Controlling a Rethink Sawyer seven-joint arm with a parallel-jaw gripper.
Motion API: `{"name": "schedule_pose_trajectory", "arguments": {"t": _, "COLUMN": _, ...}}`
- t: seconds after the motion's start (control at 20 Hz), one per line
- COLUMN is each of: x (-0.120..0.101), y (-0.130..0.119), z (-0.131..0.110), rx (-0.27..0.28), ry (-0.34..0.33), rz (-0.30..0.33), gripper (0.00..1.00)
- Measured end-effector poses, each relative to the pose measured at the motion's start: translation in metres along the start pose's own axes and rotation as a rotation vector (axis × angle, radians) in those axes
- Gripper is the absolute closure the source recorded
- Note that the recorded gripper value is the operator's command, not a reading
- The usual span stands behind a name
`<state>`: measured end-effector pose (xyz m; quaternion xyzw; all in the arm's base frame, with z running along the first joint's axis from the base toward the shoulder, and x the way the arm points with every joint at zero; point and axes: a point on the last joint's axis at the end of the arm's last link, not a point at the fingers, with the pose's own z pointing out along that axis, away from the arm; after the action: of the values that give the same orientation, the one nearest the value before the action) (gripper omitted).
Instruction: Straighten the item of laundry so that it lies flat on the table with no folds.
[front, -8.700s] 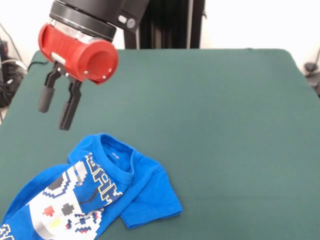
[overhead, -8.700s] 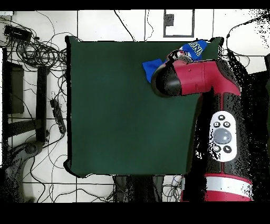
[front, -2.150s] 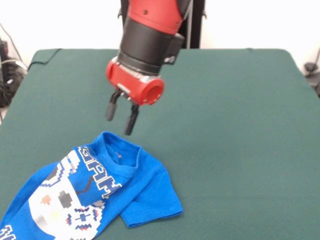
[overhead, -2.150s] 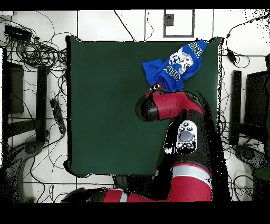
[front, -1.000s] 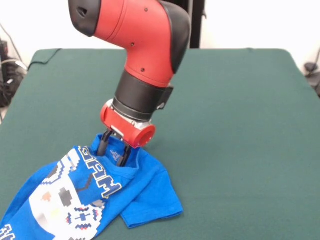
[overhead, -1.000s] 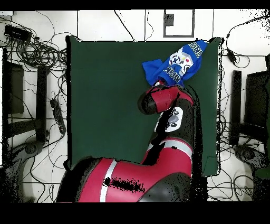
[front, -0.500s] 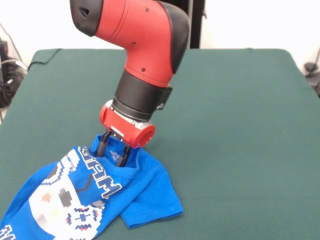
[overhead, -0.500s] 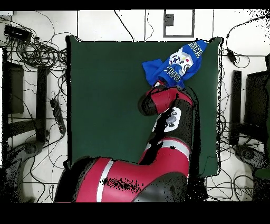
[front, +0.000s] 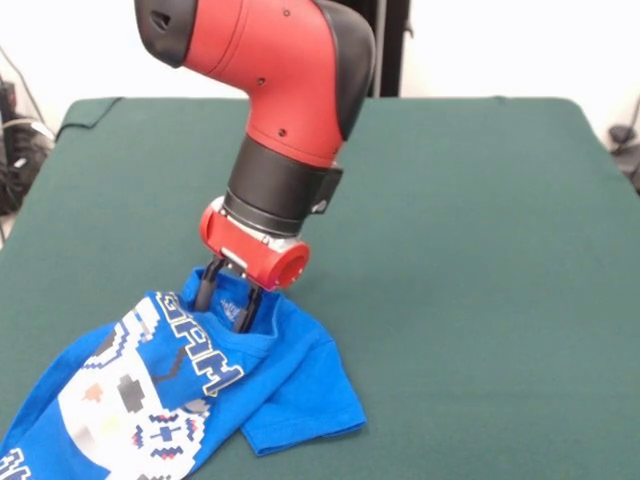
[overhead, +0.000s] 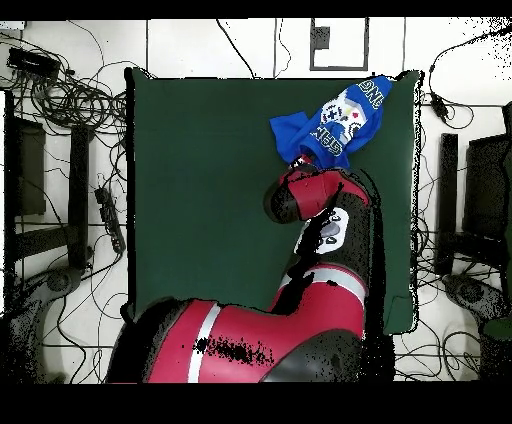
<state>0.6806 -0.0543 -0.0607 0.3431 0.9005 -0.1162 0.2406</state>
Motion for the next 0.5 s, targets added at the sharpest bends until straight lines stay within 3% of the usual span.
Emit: {"name": "schedule_pose_trajectory", "arguments": {"t": 0.5, "x": 0.017, "y": -0.003, "z": -0.017, "rx": 0.013, "ry": 0.041, "rz": 0.047, "gripper": 0.0}}
